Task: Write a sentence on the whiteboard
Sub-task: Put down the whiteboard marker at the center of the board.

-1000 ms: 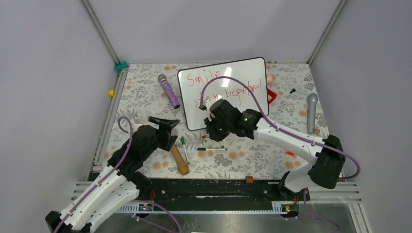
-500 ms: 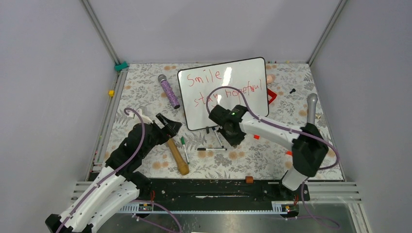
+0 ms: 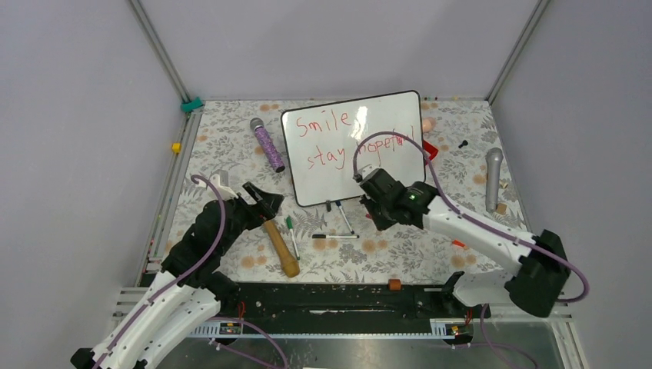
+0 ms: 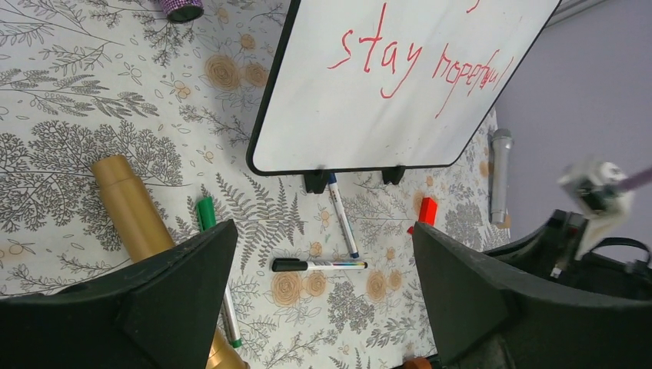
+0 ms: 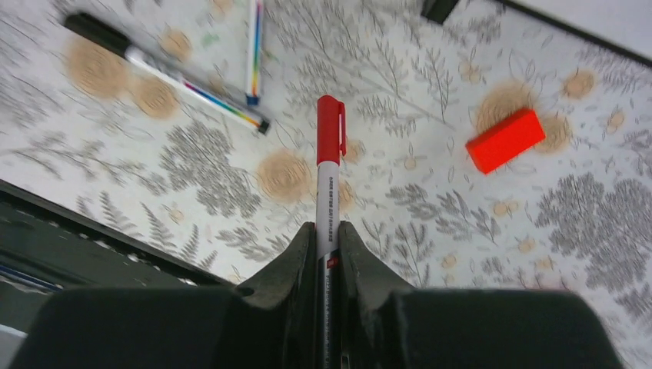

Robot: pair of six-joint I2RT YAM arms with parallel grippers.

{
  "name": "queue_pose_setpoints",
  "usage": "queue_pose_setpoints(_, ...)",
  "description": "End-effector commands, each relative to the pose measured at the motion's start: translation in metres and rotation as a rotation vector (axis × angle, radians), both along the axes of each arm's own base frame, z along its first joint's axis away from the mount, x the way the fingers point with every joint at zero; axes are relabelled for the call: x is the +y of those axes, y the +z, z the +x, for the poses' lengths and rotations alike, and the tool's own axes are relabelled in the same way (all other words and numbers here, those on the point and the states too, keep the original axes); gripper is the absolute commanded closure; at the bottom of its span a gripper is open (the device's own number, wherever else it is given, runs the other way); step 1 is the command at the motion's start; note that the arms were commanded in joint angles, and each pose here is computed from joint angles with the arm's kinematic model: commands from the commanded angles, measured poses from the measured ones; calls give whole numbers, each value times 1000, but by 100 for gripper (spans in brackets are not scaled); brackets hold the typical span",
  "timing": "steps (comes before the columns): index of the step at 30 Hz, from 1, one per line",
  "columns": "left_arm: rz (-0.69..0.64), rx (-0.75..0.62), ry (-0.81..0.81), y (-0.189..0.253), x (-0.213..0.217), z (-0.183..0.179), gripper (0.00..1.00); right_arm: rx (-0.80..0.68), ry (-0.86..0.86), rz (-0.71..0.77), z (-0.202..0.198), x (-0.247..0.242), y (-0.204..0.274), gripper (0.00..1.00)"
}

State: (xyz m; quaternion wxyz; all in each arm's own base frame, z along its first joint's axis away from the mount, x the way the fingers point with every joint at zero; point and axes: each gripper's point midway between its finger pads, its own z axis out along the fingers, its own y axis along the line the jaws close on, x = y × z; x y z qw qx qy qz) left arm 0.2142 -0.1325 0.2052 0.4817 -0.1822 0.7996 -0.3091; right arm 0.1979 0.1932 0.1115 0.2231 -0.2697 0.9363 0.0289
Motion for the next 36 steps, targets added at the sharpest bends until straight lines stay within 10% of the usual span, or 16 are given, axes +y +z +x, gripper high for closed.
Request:
queue_pose_setpoints(1,11,-70,25,13,5,8,13,-116,-33,203,19,24,8,100)
queue_pose_setpoints(9,53,-109,52,15,15,9,1,-140,-175,271,35,15,-6,16)
queue_pose_setpoints(19,253,-314,-129,28,2,12,1,-364,-348,364,55,-25,30,14)
queue_pose_setpoints(30,763,-534,258,21,79,63,2,-929,-487,179,86,-136,70,14)
queue_pose_setpoints(36,779,-523,314,-30,104,83,1,-1075,-592,136,98,-174,41,17)
